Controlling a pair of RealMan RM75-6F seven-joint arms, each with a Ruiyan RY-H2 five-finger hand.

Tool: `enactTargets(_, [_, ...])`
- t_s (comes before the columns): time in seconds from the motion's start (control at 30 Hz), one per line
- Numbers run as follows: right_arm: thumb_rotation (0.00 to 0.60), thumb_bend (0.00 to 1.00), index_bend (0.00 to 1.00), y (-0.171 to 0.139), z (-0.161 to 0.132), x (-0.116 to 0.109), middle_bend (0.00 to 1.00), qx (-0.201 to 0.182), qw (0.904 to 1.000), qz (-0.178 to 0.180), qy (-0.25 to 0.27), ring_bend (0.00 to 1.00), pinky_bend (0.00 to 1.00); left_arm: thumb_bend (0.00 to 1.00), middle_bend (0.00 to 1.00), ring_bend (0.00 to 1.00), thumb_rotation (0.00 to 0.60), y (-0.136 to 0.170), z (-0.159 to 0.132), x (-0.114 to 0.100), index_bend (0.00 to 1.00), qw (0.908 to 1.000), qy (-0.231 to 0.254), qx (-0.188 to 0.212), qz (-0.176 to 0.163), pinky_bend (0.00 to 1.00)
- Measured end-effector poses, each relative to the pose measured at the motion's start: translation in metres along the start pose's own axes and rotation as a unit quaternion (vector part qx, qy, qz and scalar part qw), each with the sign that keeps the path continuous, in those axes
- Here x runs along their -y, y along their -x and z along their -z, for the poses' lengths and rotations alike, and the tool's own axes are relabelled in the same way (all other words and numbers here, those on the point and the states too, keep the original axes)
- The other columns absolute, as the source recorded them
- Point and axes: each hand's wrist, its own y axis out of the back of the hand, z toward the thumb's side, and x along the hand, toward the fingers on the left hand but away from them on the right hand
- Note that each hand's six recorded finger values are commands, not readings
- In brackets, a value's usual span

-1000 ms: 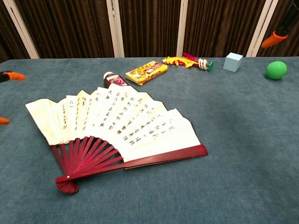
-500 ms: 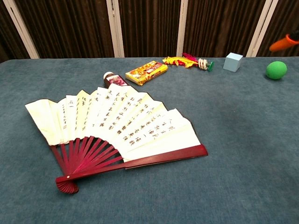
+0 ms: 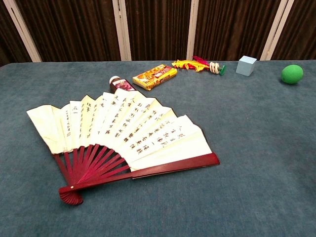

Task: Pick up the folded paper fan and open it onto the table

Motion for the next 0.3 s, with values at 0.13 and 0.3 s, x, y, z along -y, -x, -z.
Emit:
enactTargets(0.13, [0.6,0.15,0.02,-0.016,0.018,0.004,0.05,0.024,0.9993,0.011,-0.026,0.08,0.01,0.09,0.0,0.0,0.6,0.003,0.002,0.001,0.0,0.9999,-0.009,0.006,0.001,0.0])
enactTargets(0.3, [0.6,0.15,0.02,-0.023,0.047,0.002,0.05,0.077,0.9945,0.034,-0.062,0.08,0.01,0.09,0.0,0.0,0.6,0.009,-0.001,0.0,0.0,0.9997,-0.016,0.018,-0.004,0.0])
